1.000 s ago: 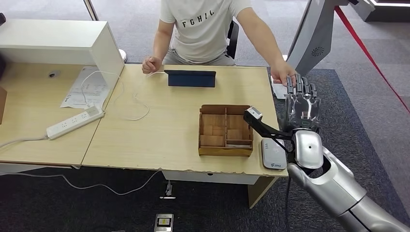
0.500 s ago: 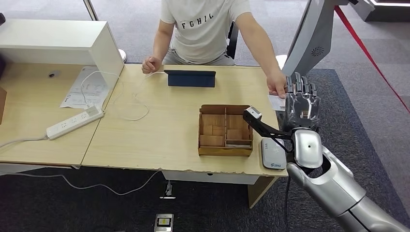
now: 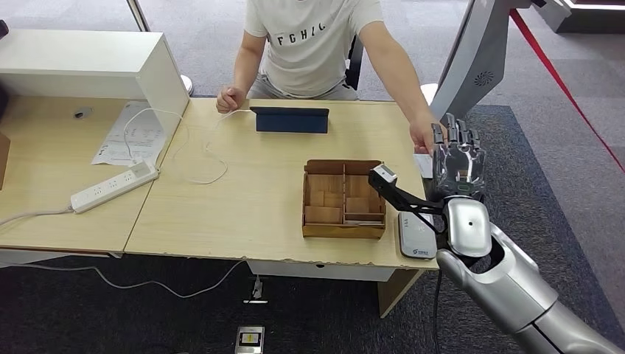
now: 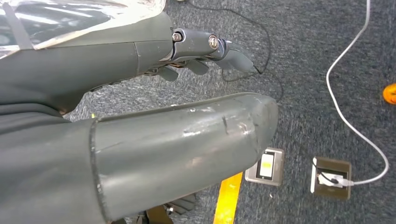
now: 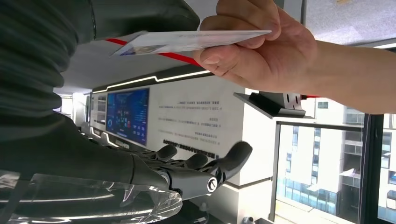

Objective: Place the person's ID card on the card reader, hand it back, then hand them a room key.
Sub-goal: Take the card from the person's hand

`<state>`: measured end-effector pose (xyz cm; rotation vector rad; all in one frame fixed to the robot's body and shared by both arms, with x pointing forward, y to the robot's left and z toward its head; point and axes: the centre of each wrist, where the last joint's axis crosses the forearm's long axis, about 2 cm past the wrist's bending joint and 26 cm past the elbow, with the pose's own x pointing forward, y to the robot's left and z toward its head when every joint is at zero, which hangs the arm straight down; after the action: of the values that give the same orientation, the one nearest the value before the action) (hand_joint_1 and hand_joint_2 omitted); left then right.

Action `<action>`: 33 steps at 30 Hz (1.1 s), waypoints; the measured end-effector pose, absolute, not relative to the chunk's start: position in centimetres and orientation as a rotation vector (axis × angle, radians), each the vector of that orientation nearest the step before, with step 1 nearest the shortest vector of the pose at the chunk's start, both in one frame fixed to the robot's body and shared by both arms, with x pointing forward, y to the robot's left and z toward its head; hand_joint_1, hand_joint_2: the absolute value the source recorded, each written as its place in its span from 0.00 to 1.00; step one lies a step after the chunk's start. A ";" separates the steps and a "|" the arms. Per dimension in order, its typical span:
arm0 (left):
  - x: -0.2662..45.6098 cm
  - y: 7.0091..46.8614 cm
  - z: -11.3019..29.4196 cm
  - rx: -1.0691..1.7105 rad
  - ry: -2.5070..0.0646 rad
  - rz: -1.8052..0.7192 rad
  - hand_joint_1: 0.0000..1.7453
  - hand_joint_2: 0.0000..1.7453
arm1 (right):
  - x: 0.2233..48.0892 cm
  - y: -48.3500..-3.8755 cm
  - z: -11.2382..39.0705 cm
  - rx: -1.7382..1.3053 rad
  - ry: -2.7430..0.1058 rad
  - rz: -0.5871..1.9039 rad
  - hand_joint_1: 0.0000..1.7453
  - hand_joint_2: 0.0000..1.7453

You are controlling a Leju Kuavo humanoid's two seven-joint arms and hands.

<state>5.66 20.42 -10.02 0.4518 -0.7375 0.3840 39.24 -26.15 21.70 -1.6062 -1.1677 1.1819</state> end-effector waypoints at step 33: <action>5.6 20.3 -10.0 0.490 -0.709 0.421 0.00 0.00 | 37.7 -26.0 19.8 -1.541 -1.149 1.217 1.00 1.00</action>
<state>5.60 20.27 -9.98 0.4903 -0.7093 0.4214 37.70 -26.03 19.75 -1.5413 -1.1486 1.2166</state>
